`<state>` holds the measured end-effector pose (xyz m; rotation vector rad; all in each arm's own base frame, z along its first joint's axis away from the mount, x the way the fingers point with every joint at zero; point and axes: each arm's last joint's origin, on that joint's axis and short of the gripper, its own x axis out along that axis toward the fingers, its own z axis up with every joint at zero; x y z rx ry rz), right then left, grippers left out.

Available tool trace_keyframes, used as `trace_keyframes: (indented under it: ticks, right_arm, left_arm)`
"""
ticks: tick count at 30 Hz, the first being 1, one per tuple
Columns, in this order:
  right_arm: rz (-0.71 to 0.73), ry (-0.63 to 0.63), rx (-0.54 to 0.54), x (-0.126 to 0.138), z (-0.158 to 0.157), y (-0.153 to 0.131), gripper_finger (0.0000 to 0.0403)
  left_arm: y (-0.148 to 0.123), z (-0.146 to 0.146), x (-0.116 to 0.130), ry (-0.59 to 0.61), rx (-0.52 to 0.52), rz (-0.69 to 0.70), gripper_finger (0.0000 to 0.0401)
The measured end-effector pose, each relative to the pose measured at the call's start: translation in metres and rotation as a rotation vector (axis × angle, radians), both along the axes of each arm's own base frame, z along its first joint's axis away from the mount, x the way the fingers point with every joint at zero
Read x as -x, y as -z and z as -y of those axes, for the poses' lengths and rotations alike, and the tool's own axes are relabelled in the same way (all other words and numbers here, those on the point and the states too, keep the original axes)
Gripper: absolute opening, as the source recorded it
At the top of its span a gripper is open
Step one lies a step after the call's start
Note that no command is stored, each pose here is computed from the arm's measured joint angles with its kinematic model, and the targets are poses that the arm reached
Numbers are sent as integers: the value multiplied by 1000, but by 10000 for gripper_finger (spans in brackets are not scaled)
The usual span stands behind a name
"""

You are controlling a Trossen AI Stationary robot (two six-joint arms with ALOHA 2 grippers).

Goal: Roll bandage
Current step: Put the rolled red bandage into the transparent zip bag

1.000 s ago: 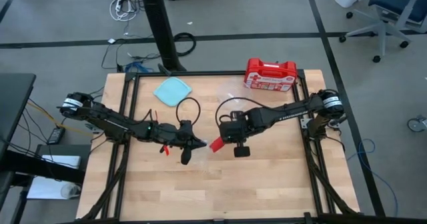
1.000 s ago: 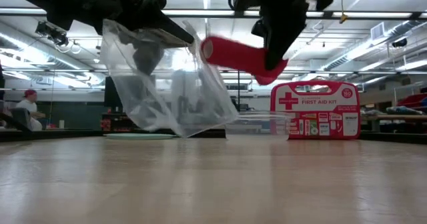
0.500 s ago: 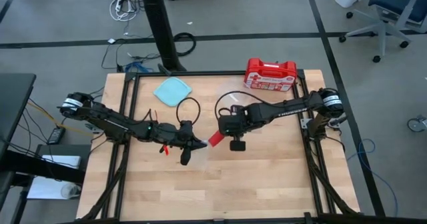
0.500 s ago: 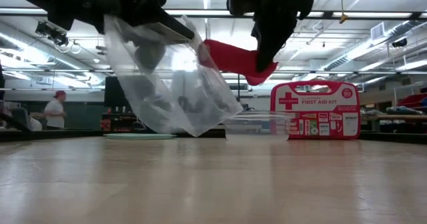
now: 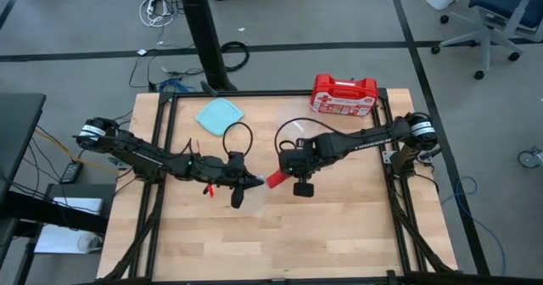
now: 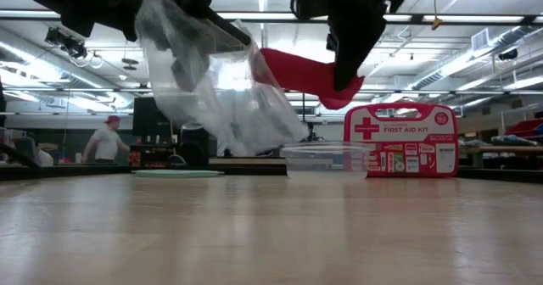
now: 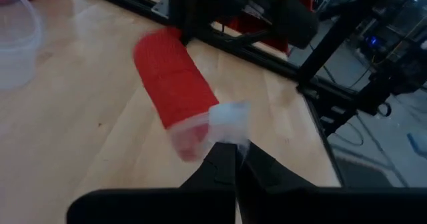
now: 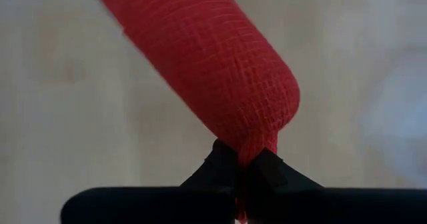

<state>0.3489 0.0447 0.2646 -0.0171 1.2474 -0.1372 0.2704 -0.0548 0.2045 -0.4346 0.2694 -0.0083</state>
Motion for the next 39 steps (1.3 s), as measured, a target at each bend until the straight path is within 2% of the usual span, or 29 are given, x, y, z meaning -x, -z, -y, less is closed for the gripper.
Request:
trace_keyframes:
  ticks: [1,2,4,5,7,8,10,11,13,14,16,18,19,21,22,24,27,29,30,32,33,36,39]
  right_arm:
    - [2,-35,-50,-1,-1,0,4]
    - [16,-38,-43,-2,-2,0,4]
    - [19,29,40,-1,0,0,3]
    - [1,37,25,1,1,0,3]
    - [-21,-18,-95,1,0,1,4]
    - [-18,-34,-105,0,-1,0,4]
    - [-12,33,12,2,0,0,3]
    - [-30,57,36,4,1,1,2]
    - [-74,21,-35,7,0,2,2]
    - [-71,11,-36,6,0,2,2]
    - [-66,67,37,7,2,2,2]
    - [-62,20,-72,6,0,2,2]
    - [-34,-18,-84,3,-4,1,2]
    - [-5,0,17,2,-5,0,1]
    - [-13,16,13,3,-5,0,1]
    - [-23,-30,-83,2,-6,0,2]
    - [-20,43,37,3,-1,0,1]
    - [-41,19,-44,4,1,1,1]
    - [-42,26,-22,4,2,1,1]
    - [-71,105,99,9,8,1,1]
    - [-95,125,104,11,12,2,1]
    - [-79,110,36,8,15,2,1]
    - [-34,25,-7,3,3,1,1]
  left_arm:
    - [0,0,0,-2,6,3,0]
    - [0,0,0,-3,9,2,0]
    - [0,0,0,-6,9,0,0]
    - [0,-1,0,-8,9,-1,0]
    - [0,-1,0,-10,10,-1,0]
    - [0,-1,0,-9,10,-2,0]
    - [0,-1,0,-11,9,-3,0]
    - [0,-2,0,-11,9,-4,0]
    - [0,-2,0,-11,9,-4,0]
    - [0,-2,0,-11,9,-4,1]
    - [0,-2,0,-12,9,-5,1]
    - [1,-2,0,-12,8,-8,1]
    - [1,-2,0,-12,8,-7,1]
    - [0,-3,0,-13,2,-5,1]
    - [1,-3,-1,-16,1,-6,1]
    - [1,-4,-1,-19,8,-7,1]
    - [1,-4,-1,-19,8,-6,1]
    - [1,-4,-1,-18,10,-6,1]
    - [1,-4,-1,-16,13,-6,1]
    - [1,-3,-1,-11,17,-8,1]
    - [1,-3,-1,-11,17,-9,1]
    - [1,-3,-1,-8,18,-9,1]
    - [1,-5,-1,-14,16,-9,1]
